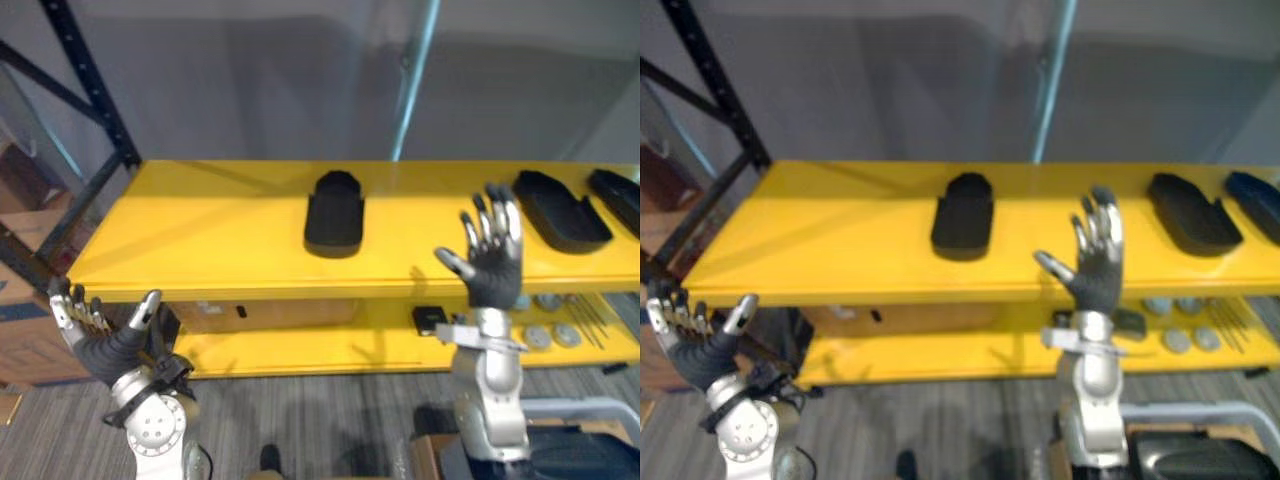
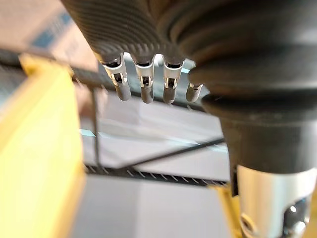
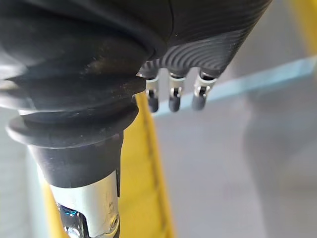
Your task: Walk over and take plastic housings, then place them on the shelf
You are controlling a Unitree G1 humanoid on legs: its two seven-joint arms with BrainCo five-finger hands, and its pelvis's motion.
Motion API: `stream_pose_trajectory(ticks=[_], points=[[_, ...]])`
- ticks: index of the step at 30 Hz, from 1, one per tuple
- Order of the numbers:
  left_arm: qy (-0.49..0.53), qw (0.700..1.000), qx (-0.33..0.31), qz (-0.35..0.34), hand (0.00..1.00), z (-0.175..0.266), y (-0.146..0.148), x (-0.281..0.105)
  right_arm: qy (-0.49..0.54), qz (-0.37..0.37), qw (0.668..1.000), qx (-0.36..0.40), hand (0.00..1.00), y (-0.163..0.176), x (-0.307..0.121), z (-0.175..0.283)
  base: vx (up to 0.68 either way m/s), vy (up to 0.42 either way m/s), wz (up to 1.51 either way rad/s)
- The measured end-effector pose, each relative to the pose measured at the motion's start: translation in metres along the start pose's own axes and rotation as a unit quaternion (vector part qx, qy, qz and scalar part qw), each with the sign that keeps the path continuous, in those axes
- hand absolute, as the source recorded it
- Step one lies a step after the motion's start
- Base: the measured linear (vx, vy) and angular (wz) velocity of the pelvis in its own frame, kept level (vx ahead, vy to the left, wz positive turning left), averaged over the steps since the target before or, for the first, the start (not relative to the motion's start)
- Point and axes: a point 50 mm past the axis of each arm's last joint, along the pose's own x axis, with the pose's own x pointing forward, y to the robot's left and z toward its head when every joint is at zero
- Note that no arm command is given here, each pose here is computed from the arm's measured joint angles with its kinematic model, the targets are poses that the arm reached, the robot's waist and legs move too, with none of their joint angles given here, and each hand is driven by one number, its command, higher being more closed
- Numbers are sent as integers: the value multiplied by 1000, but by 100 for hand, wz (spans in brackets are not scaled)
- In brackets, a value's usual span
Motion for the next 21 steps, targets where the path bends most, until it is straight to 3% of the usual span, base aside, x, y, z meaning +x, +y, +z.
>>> stream_pose_trajectory(ticks=[5,11,21], points=[[138,983,104,65,0,-71,42,-14,61,65,996,7,0,27,25,-27,40,-24,36],[216,955,163,122,0,-110,74,-37,141,136,980,21,0,66,37,-59,-23,-7,8],[322,918,215,90,0,-148,85,-72,253,60,966,8,0,80,64,-101,-41,-22,14]])
